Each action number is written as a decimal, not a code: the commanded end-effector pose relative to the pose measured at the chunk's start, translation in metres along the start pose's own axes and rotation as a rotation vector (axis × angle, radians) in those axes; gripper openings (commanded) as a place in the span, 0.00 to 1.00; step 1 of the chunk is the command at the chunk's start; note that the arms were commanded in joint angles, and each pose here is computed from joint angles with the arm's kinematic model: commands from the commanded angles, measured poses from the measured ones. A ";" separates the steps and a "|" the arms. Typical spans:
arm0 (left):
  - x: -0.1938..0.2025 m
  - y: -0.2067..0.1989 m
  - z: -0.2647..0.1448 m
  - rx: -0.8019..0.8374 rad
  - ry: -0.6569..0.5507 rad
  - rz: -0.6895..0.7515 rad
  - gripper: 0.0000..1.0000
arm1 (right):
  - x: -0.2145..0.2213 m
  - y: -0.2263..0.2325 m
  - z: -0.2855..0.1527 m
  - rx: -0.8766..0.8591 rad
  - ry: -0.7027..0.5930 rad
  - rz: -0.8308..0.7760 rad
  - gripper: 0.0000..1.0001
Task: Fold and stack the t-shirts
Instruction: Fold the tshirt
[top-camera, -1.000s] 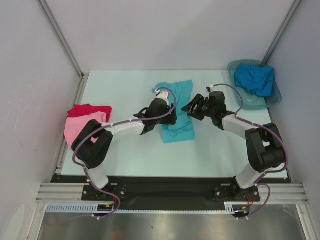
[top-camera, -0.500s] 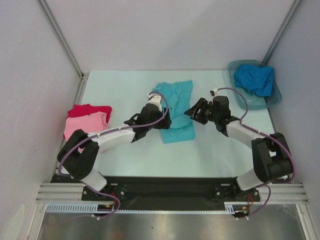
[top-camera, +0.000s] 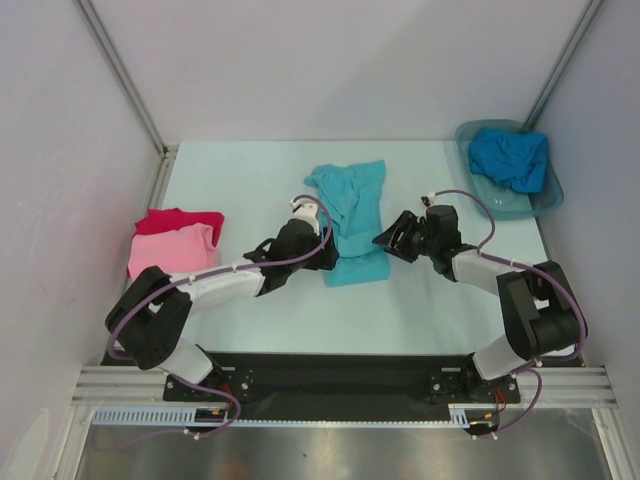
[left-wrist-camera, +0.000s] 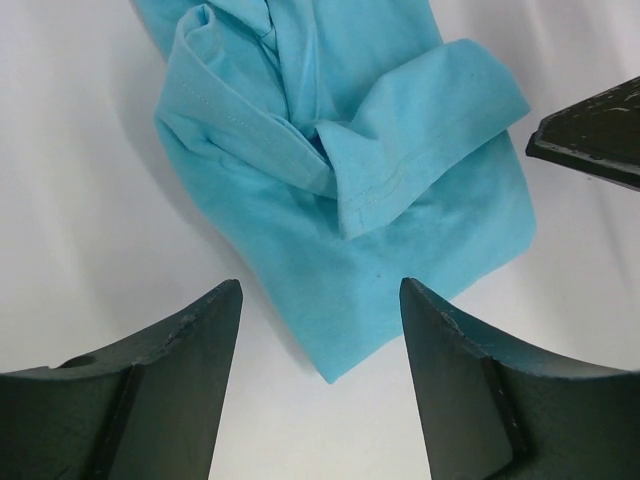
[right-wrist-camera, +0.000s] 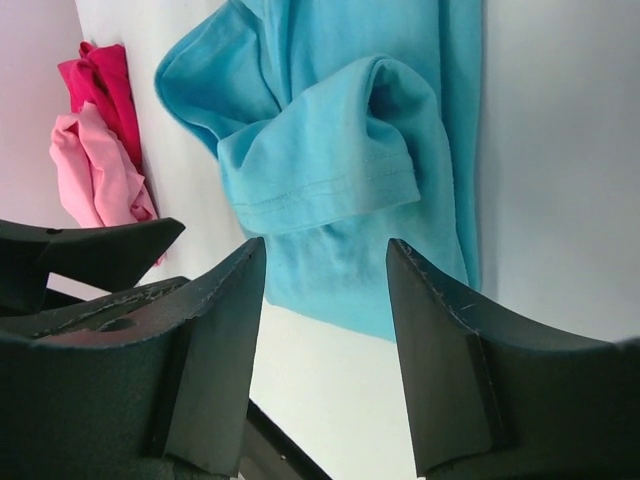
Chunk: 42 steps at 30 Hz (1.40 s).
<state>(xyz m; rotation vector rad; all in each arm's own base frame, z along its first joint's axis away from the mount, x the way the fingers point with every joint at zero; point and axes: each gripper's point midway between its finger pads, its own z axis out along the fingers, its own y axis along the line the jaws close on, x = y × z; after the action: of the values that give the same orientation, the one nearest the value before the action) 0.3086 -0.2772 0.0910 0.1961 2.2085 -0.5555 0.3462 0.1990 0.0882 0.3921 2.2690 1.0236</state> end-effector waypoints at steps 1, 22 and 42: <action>-0.018 -0.011 -0.010 0.037 -0.070 -0.019 0.70 | -0.014 0.008 0.005 -0.034 -0.040 -0.031 0.56; -0.014 -0.023 -0.037 0.088 -0.093 -0.029 0.68 | 0.000 -0.003 0.035 -0.037 0.004 -0.009 0.53; 0.033 -0.032 -0.048 0.099 -0.035 -0.012 0.66 | 0.006 0.011 0.058 -0.057 0.038 -0.027 0.00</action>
<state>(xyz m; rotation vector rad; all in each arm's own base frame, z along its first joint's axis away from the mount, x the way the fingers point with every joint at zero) 0.2435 -0.2833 0.0974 0.2562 2.1773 -0.6536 0.3624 0.2334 0.0451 0.3654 2.3338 1.0601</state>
